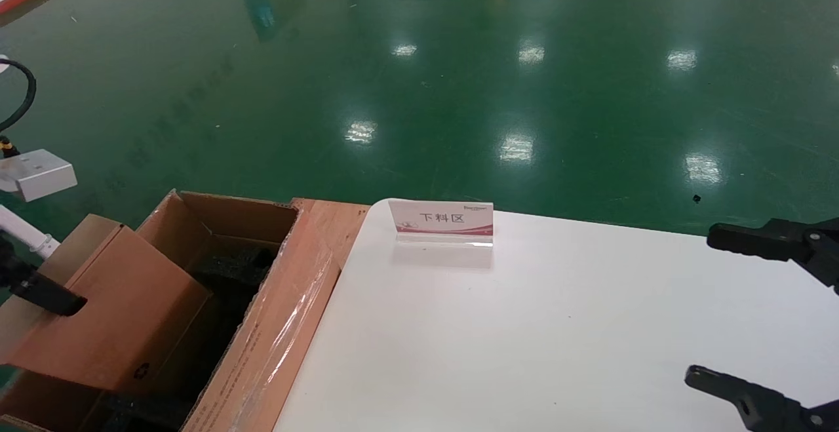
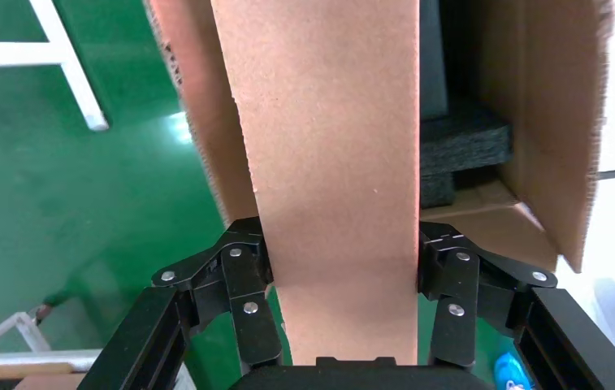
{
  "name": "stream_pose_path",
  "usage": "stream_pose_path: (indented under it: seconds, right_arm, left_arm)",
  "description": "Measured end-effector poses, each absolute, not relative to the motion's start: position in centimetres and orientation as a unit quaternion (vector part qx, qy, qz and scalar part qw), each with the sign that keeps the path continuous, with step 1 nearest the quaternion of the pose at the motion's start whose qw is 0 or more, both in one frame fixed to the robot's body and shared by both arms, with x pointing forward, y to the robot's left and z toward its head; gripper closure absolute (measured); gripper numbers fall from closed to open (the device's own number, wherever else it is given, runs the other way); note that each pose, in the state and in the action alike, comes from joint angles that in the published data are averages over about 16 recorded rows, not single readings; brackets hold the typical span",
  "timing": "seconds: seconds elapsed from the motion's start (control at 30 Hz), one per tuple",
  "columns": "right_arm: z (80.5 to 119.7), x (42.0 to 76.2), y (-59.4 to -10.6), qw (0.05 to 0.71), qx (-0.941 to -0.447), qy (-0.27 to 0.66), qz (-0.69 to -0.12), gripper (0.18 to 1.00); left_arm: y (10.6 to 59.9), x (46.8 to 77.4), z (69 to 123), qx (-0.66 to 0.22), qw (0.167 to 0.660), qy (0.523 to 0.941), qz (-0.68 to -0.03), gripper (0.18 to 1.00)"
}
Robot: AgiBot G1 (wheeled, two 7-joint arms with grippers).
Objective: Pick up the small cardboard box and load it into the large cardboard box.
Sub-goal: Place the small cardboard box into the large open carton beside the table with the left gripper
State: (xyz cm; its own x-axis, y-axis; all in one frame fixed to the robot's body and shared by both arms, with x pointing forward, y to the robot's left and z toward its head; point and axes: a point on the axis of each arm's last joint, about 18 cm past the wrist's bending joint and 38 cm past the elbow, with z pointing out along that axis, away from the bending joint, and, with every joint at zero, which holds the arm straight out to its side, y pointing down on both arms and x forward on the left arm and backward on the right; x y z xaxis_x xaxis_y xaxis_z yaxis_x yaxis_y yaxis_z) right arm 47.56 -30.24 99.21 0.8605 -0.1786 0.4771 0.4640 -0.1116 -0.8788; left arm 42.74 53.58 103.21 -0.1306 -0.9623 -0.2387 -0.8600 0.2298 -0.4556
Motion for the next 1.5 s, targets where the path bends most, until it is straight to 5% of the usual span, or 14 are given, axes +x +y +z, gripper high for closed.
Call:
stream_pose_path:
  seconds: [0.43,1.5]
  right_arm:
    - [99.2,47.6,-30.2,0.659,-0.704,-0.101,-0.244,0.195]
    - [99.2,47.6,-30.2,0.659,-0.704,-0.101,-0.244,0.178]
  left_arm:
    - [54.8,43.6,100.9,-0.624,0.240,0.738,-0.092,0.760]
    - [55.1,47.0,99.9,-0.636,0.278,0.716,-0.069,0.761]
